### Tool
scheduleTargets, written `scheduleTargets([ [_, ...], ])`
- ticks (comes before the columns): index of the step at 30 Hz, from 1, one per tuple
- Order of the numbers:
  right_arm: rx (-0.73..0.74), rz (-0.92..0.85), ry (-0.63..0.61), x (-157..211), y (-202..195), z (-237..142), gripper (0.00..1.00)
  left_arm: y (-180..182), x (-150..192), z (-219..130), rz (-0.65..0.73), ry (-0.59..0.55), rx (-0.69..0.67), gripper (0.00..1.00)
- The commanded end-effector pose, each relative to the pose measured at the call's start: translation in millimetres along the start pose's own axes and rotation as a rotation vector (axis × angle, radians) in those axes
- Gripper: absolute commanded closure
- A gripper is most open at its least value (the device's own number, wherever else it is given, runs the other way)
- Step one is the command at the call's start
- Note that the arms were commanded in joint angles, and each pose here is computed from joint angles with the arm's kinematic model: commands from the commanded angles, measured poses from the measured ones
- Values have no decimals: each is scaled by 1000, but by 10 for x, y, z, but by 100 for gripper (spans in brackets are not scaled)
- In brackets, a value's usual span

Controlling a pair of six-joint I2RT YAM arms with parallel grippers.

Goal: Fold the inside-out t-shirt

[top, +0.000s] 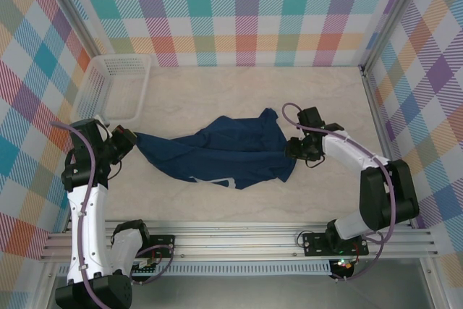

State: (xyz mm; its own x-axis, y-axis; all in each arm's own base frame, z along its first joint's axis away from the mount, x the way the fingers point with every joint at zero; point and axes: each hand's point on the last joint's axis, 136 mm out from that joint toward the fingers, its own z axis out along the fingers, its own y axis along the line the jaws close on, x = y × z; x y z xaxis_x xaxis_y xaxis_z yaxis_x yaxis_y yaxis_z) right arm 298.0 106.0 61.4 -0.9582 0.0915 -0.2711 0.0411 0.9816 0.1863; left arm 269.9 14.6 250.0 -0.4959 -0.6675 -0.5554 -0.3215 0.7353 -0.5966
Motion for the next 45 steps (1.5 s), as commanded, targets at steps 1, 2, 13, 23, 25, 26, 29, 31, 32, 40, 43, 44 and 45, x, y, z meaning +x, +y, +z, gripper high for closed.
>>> scheduleTargets([
  [1, -24, -22, 2, -93, 56, 62, 51, -4, -12, 21, 7, -5, 21, 100],
  [2, -13, -26, 4, -109, 45, 85, 53, -10, -8, 24, 7, -2, 25, 100],
  [13, 22, -9, -4, -223, -124, 146, 78, -4, 0, 37, 7, 0, 26, 100],
  [23, -284, 69, -140, -371, 68, -250, 100, 22, 49, 80, -5, 18, 28, 100],
  [25, -405, 67, -221, -424, 184, -497, 100, 26, 48, 74, -7, 15, 25, 100],
  [26, -479, 59, -260, -443, 256, -639, 100, 30, 45, 76, -7, 15, 23, 100],
  [29, -672, 2, -352, -448, 475, -1067, 100, 43, 34, 84, -10, 10, 16, 100],
  [31, -772, -53, -381, -401, 622, -1301, 100, 52, 26, 98, -15, 8, 13, 100],
  [32, -818, -75, -385, -373, 686, -1402, 100, 58, 19, 105, -17, 6, 11, 100],
  [40, -936, -162, -413, -181, 824, -1677, 100, 81, 4, 110, -25, -2, -2, 100],
  [43, -818, -21, -335, -98, 631, -1338, 100, 106, 19, 92, -17, -4, -15, 100],
  [44, -769, 55, -281, -26, 544, -1167, 100, 120, 25, 86, -12, -5, -22, 100],
  [45, -718, 122, -223, 68, 455, -997, 100, 130, 26, 83, -9, -6, -28, 100],
])
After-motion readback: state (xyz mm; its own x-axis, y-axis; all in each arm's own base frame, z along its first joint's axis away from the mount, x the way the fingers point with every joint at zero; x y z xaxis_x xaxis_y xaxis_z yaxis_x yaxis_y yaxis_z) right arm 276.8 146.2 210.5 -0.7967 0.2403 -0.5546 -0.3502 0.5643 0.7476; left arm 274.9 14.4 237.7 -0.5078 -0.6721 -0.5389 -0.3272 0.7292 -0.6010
